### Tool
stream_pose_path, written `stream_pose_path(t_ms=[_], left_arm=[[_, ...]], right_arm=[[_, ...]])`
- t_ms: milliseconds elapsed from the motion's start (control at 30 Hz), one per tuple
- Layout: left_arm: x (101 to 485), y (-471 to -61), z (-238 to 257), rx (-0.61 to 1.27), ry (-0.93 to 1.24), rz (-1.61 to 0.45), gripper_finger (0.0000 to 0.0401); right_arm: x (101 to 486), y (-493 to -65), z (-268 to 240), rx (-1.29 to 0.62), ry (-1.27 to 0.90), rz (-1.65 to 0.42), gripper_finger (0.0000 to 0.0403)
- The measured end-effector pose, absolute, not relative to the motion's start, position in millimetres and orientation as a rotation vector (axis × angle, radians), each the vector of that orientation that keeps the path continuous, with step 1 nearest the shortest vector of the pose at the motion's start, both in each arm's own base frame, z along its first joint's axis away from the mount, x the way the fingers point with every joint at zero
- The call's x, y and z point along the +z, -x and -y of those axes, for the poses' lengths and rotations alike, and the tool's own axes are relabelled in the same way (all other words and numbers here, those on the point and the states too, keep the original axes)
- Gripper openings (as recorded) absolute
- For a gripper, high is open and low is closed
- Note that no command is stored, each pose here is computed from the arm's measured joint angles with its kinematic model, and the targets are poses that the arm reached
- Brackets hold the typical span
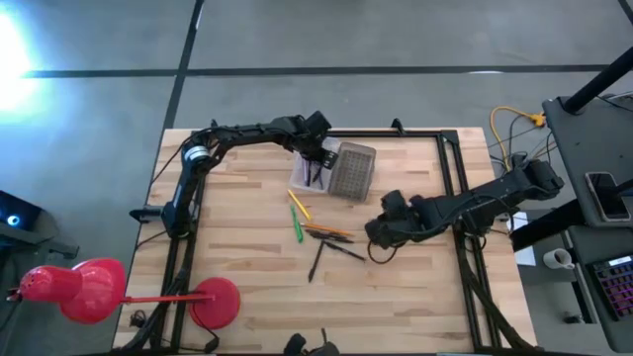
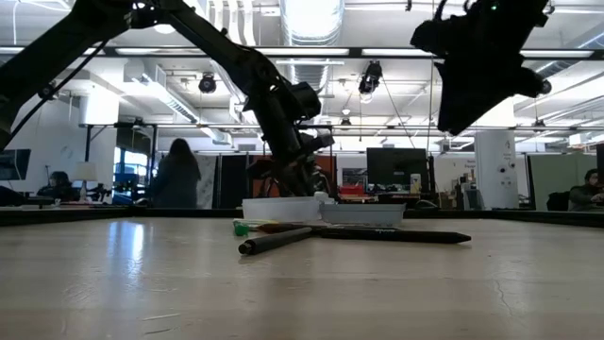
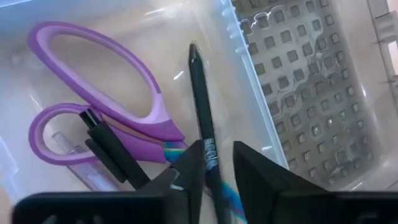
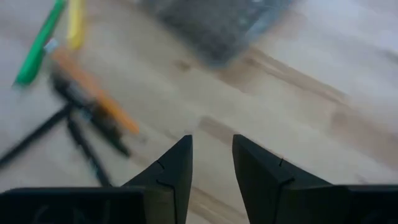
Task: Pick & place school supplies into a supply box
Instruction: Put the black pen into the transparent supply box, then put the orange pencil into the transparent supply box
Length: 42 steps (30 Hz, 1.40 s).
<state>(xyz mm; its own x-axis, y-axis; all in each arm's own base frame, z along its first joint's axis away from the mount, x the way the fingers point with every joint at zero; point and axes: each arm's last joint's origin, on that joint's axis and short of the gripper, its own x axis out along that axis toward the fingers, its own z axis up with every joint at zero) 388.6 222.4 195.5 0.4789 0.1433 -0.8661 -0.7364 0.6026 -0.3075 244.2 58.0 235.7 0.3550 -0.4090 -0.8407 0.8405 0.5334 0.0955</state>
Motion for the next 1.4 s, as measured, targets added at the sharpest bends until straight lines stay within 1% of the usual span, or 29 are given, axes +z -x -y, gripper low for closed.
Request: stream_pose_path(t_ms=[200, 300, 400, 500, 600, 767, 867, 967, 1167, 1267, 1400], left_arm=[[198.3, -384.4, -219.4, 0.597, 0.739, -0.961, 0.0139], [207.6, -378.8, -211.1, 0.566, 0.692, -1.016, 0.0161], [222.3, -375.1, -194.1, 0.499, 0.609, -1.053, 0.0169], [232.8, -368.8, -173.2, 0.452, 0.529, -1.066, 0.0171], [240.3, -359.0, -150.1, 0.405, 0.485, -1.04, 0.0171], [241.6, -324.9, -110.7, 0.341, 0.439, -0.961, 0.0171], [236.2, -298.3, -91.2, 0.306, 0.413, -0.859, 0.0171], [229.2, -272.9, -76.6, 0.287, 0.419, -0.727, 0.0171], [219.5, -233.2, -62.6, 0.291, 0.517, -0.497, 0.0171], [214.7, -218.6, -59.3, 0.321, 0.533, -0.469, 0.0171], [214.7, -208.8, -57.0, 0.33, 0.528, -0.442, 0.0171]], right_arm=[[232.1, -259.2, -63.3, -0.557, -0.294, -0.983, 0.0094], [223.7, -267.4, -62.5, -0.481, -0.185, -1.024, 0.0088], [210.2, -277.3, -56.8, -0.443, -0.111, -1.075, 0.0083], [197.3, -293.4, -49.6, -0.323, -0.132, -1.103, 0.0074], [187.2, -311.6, -45.8, -0.21, -0.183, -1.058, 0.0063], [178.9, -329.0, -39.4, -0.203, -0.177, -1.017, 0.0057], [176.7, -333.9, -38.5, -0.196, -0.152, -1.023, 0.0065], [171.5, -340.2, -41.2, -0.135, -0.124, -1.039, 0.0078], [145.6, -355.2, -42.1, -0.125, -0.098, -1.115, 0.0104], [147.5, -365.2, -43.2, -0.124, -0.102, -1.106, 0.0109], [161.9, -375.6, -44.6, -0.115, -0.105, -1.056, 0.0107]])
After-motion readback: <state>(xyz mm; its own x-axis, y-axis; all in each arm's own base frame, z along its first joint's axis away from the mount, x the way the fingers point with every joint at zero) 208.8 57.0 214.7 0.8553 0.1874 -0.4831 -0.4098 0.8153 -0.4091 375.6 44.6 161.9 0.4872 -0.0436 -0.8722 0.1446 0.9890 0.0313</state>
